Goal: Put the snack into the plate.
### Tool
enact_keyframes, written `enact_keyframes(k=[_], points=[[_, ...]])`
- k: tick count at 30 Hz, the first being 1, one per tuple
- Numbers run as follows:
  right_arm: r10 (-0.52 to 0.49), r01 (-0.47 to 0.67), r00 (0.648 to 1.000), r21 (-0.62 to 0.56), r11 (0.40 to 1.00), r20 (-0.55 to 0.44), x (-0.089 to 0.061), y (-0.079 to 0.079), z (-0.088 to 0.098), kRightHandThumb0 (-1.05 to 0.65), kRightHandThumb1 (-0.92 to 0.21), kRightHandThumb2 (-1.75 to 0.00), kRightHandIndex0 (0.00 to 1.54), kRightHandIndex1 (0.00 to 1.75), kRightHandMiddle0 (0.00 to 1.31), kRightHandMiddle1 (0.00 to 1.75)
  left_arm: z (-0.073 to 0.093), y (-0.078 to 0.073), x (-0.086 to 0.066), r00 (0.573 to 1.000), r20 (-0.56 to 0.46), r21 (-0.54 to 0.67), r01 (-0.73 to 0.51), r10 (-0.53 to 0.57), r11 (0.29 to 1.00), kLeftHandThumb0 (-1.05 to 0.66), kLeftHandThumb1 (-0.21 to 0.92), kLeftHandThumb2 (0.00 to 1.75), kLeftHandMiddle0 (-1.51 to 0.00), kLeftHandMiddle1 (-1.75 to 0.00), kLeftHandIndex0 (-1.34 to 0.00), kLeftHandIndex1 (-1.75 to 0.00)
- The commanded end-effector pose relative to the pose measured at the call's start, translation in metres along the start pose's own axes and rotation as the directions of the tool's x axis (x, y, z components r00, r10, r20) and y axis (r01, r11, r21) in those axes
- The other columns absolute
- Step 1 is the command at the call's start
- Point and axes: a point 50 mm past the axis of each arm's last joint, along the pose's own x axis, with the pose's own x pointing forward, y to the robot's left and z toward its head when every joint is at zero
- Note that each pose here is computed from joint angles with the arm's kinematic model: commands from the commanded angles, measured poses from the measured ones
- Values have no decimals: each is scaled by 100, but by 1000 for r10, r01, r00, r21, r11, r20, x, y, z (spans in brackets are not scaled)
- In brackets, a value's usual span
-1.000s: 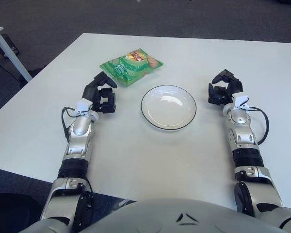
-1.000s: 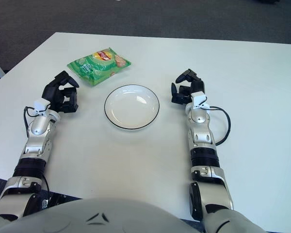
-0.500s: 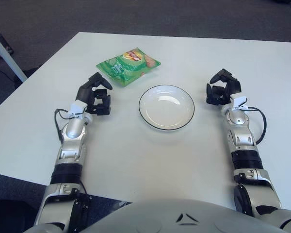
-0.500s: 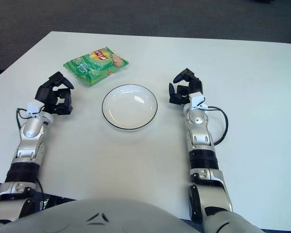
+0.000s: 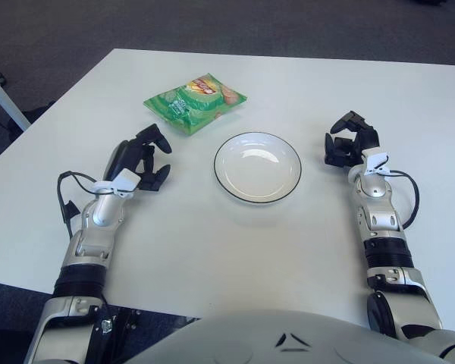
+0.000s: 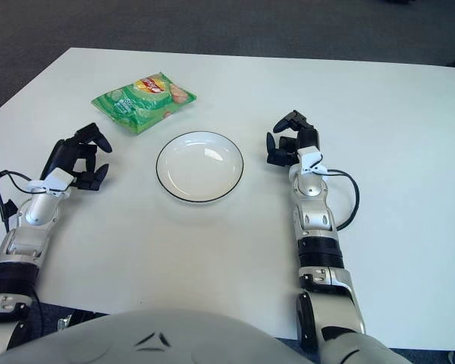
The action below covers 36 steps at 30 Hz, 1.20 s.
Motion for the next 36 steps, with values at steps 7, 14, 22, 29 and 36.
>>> enact_keyframes(k=[7,14,22,29,36], points=[[2,-4,990,-8,1000,-142,-20,4,-35,-49,-29,-135,135,175,64,175,3,-2,6,1000,12,95,22,-23,995,-48,31,132,-129,-175,-62,-175],[4,-4,989,-3,1000,-147,-18,5,-36,-49,-29,-135,135,175,64,175,10,11,20,999,51,154,-3,-5,988,-48,32,130,-128,-175,-61,-175],[2,-3,989,-11,1000,-148,-17,5,-38,-49,-29,-135,135,175,64,175,31,28,40,990,138,267,-48,11,962,-46,38,123,-124,-175,-56,-175],[7,-10,988,-15,1000,-153,-16,5,-39,-49,-29,-135,135,175,64,175,46,37,54,976,211,399,-133,50,907,-45,43,117,-121,-175,-52,-175],[12,-14,986,-15,1000,-165,-16,6,-41,-50,-28,-136,135,175,64,175,60,48,72,956,278,485,-222,92,846,-44,46,114,-118,-175,-50,-175]])
